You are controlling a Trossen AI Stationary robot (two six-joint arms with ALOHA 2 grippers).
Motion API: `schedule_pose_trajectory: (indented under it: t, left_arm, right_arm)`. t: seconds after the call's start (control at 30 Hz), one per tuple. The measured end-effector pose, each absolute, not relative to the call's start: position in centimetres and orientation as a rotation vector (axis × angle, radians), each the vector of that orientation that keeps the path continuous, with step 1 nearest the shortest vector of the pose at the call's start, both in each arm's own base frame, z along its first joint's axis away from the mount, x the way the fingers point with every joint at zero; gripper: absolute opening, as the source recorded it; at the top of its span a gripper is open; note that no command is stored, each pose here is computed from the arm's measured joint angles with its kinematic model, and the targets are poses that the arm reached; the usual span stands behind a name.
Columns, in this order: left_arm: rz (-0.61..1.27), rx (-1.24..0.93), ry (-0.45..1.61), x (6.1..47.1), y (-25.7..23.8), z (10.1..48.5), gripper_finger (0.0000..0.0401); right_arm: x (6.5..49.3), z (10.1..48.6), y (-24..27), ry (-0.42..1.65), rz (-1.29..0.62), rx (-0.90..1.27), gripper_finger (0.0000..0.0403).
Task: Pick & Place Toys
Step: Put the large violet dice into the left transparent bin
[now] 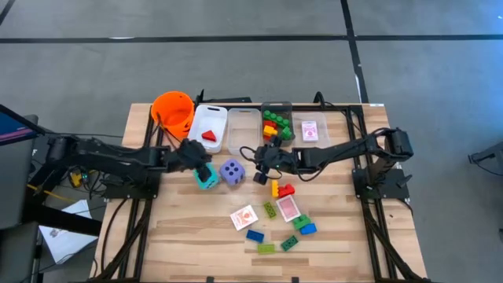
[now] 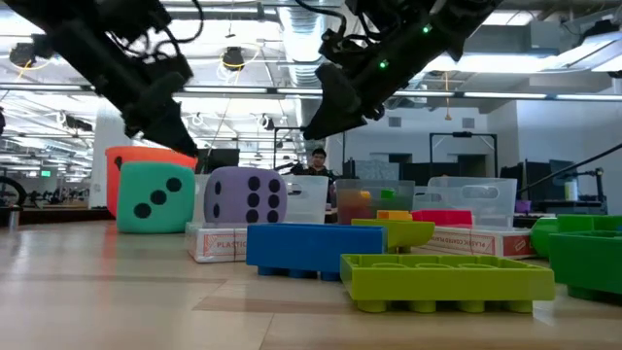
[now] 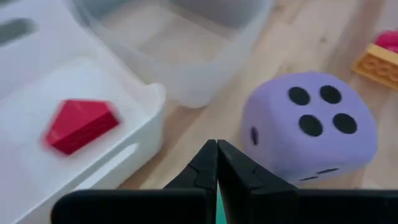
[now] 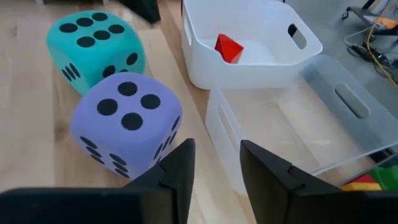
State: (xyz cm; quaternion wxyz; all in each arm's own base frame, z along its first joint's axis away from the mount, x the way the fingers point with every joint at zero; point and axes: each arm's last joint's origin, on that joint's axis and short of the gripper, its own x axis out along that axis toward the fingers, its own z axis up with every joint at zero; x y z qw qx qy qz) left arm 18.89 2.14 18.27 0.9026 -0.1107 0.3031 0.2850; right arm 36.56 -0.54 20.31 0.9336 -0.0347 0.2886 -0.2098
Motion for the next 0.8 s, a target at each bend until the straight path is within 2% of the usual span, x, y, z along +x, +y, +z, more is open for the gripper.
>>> schedule_pose_trajectory:
  t: [0.1,0.43,0.67,0.8]
  left_arm:
    - [0.5,-0.227,0.626,20.7,2.8,17.2,0.0]
    - [0.398,-0.293,0.624,24.1,5.1,13.3,0.0]
    - [0.088,-0.272,0.578,25.0,4.5,13.2,0.0]
    - [0.052,-0.27,0.575,24.8,4.4,13.4,0.0]
  right_arm:
    - [36.6,20.3,-0.6,0.586,-0.429,-0.073,0.0117]
    - [36.5,20.2,-0.4,0.6,-0.425,-0.077,0.0118]
    - [36.2,19.7,0.5,0.668,-0.305,-0.081,0.0118]
    - [36.1,19.5,1.5,0.691,-0.245,-0.08,0.0118]
